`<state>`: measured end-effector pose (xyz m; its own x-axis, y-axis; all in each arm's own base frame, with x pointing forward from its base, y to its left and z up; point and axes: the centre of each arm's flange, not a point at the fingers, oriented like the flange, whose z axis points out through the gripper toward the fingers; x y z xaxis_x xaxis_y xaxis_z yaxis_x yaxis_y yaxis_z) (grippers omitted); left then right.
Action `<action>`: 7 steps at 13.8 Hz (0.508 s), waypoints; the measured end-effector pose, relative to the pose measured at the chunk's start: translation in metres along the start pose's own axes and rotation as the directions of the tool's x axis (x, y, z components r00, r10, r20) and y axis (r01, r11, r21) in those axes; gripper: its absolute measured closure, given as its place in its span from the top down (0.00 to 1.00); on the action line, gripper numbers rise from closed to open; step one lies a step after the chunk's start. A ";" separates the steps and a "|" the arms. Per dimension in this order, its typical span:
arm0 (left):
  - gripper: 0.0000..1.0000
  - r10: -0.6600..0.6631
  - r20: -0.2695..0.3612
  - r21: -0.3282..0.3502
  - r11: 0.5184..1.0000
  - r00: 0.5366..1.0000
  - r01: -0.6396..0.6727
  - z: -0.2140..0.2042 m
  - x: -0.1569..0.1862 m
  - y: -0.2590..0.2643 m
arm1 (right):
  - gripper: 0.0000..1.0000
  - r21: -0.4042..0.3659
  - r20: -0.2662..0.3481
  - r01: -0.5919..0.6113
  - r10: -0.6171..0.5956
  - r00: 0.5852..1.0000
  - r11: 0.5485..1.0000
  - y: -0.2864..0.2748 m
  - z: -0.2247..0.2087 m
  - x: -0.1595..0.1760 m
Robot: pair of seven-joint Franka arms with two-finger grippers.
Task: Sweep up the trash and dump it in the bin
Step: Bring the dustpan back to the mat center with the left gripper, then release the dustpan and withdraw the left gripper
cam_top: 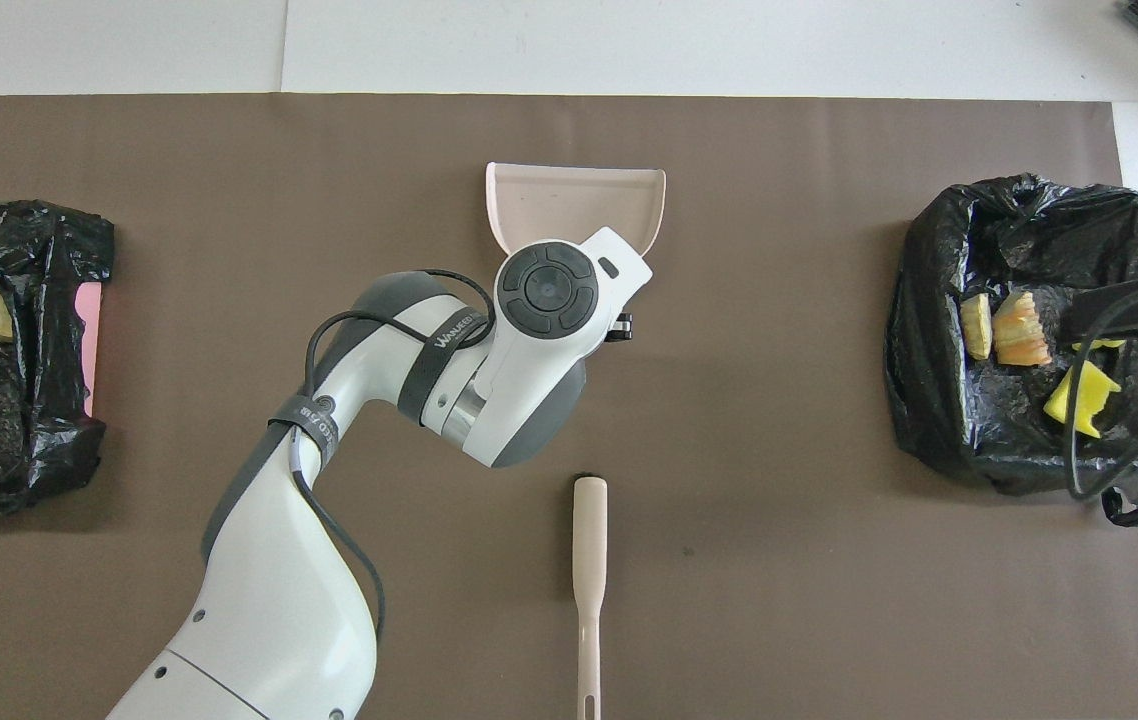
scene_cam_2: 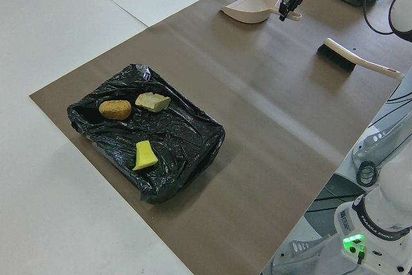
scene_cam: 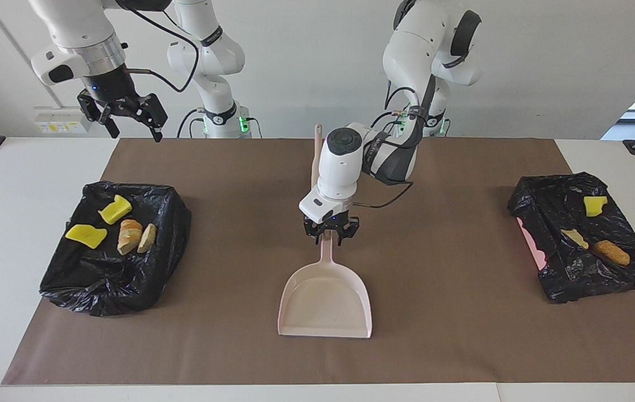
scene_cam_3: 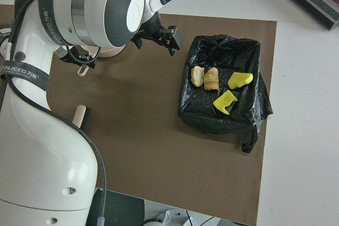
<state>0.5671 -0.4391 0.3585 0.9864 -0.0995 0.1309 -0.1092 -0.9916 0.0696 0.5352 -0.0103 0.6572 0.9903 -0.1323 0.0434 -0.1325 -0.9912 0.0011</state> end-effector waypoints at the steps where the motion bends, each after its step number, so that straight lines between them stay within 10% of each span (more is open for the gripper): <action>1: 0.84 -0.002 -0.014 -0.002 1.000 1.000 0.002 -0.008 0.008 -0.008 | 1.00 0.000 0.001 0.001 -0.001 1.000 1.000 -0.001 0.001 0.000; 3: 1.00 -0.006 -0.050 -0.012 1.000 0.999 0.005 -0.041 0.025 -0.037 | 1.00 0.000 0.003 0.000 0.000 1.000 1.000 0.000 0.001 0.000; 7: 1.00 0.076 -0.023 0.015 0.997 0.997 -0.075 -0.134 0.029 -0.125 | 1.00 -0.001 0.006 -0.001 0.001 1.000 1.000 0.000 0.003 0.000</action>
<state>0.5925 -0.3066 0.4864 0.9722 -0.1724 0.1585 -0.1814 -0.9824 0.0445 0.5352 -0.0107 0.6543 0.9904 -0.1331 0.0371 -0.1333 -0.9911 0.0018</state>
